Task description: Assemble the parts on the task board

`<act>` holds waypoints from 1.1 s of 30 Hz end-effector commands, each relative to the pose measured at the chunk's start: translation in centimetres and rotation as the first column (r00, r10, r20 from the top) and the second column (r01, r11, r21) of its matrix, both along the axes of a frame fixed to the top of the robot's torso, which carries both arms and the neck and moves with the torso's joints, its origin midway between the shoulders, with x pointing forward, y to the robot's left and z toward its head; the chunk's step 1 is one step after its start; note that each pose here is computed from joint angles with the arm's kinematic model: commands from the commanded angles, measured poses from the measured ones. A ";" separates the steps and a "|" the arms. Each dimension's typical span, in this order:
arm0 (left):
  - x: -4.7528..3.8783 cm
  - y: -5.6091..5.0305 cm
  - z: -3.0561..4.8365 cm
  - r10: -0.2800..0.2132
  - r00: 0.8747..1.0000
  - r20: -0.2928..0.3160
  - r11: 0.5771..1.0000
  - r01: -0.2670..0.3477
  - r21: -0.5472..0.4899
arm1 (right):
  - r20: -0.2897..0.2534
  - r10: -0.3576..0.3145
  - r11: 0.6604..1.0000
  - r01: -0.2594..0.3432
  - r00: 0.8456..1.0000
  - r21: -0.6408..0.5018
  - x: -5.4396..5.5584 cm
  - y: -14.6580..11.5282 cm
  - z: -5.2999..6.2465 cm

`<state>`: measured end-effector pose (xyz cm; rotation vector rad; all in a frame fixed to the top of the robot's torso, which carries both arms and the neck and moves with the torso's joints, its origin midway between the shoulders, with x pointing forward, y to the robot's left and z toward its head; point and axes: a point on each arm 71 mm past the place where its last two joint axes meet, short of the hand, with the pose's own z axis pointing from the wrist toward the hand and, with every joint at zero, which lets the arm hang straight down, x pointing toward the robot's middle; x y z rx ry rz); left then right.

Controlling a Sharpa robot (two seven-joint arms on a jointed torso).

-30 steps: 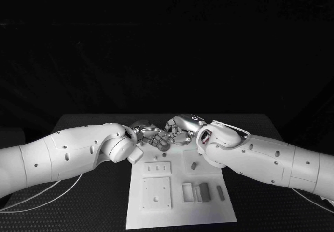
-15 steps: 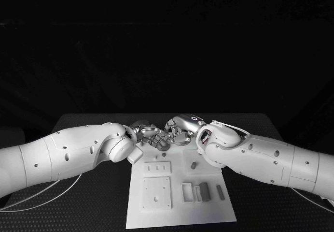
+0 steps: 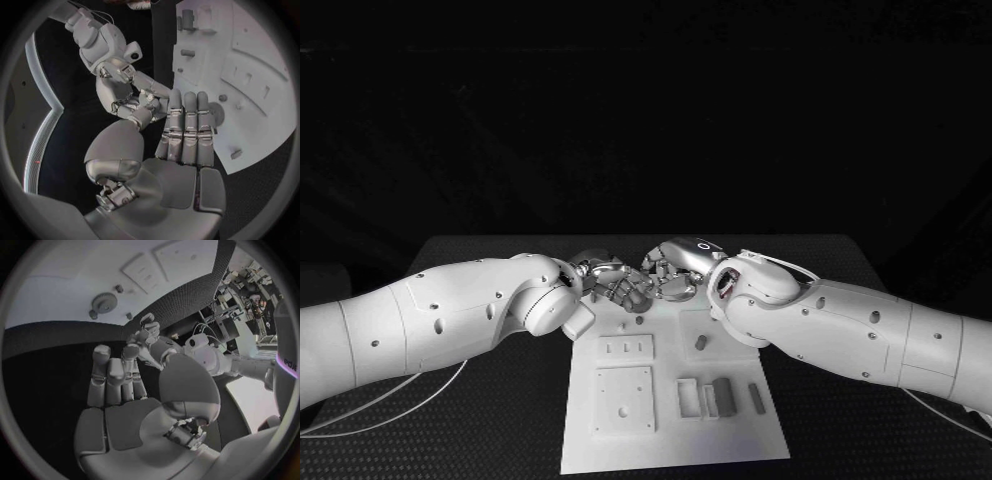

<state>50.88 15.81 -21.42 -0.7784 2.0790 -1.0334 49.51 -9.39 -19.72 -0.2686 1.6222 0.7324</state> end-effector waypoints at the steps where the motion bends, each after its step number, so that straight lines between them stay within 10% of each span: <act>1: 0.06 0.3 -0.17 -0.013 1.000 -0.005 1.000 0.013 0.029 | -0.029 -0.012 0.998 0.014 1.000 0.067 0.3 -0.8 0.1; 19: 0.14 2.1 -0.99 -0.055 0.997 -0.057 0.977 0.065 0.205 | 0.011 -0.080 0.919 0.069 0.997 0.387 1.3 -7.9 1.1; 33: -1.12 2.1 -2.07 -0.088 0.995 -0.035 0.882 0.094 0.463 | -0.156 -0.225 0.758 0.273 0.962 0.592 6.2 -13.0 4.2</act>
